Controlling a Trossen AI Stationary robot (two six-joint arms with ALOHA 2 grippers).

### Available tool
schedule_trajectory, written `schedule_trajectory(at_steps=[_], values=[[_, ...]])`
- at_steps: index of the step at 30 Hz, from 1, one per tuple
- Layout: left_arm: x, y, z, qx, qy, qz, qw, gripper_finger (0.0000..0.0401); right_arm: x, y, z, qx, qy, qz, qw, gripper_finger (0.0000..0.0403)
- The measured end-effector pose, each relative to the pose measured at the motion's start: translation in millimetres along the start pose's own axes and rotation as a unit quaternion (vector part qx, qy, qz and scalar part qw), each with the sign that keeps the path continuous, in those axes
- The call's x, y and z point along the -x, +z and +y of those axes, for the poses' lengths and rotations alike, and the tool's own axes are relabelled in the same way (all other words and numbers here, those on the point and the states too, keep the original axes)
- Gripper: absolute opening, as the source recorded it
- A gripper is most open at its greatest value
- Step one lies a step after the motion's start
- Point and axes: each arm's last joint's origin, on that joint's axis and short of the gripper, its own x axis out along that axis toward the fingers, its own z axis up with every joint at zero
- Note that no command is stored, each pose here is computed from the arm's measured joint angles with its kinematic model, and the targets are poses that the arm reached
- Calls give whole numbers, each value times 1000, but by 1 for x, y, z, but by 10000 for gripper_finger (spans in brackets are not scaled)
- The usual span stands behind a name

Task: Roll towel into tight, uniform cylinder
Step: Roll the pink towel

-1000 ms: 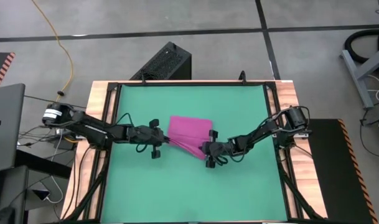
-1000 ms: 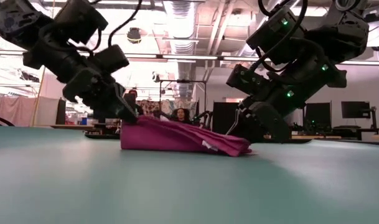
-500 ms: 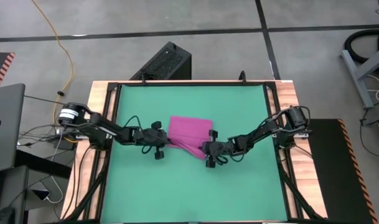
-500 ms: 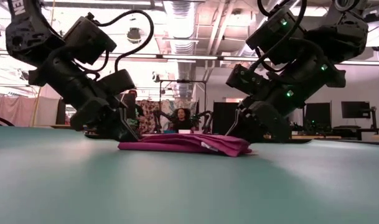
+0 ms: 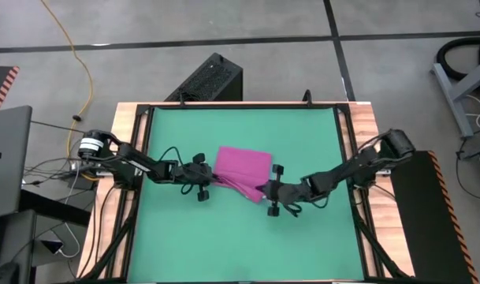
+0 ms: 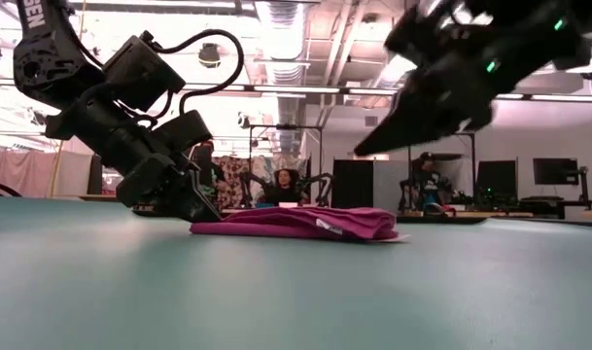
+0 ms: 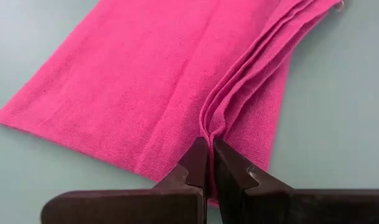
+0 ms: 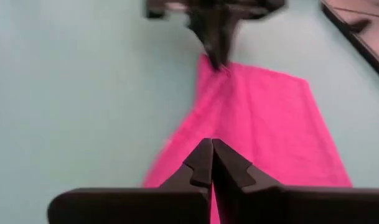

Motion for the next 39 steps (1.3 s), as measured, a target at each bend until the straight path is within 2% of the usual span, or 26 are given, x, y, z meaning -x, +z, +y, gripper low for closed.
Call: schedule_trajectory(at_steps=[4,9,12,16,22,25,29,33,39], values=[[0,-1,0,0,-4,5,1000,0,10,0,12,-10,29,0,1000,59],[0,-1,0,3,-6,7,1000,0,6,-20,40,14,39,24,999,140],[0,-1,0,4,-7,7,1000,0,-3,-33,53,45,-1,40,998,200],[0,-1,-1,12,-11,8,1000,0,-14,-32,63,83,-57,34,994,259],[0,-2,-1,17,-23,9,1000,0,-31,-37,78,185,-67,72,978,270],[0,-2,-1,18,-24,10,1000,0,-36,-36,84,199,-74,88,973,270],[0,-2,-1,19,-24,11,999,0,-38,-32,85,207,-132,92,965,270],[0,-2,-1,19,-25,11,999,0,-37,-30,83,220,-165,106,956,270],[0,-2,-1,16,-27,11,999,0,-41,-30,77,216,-171,113,955,270]])
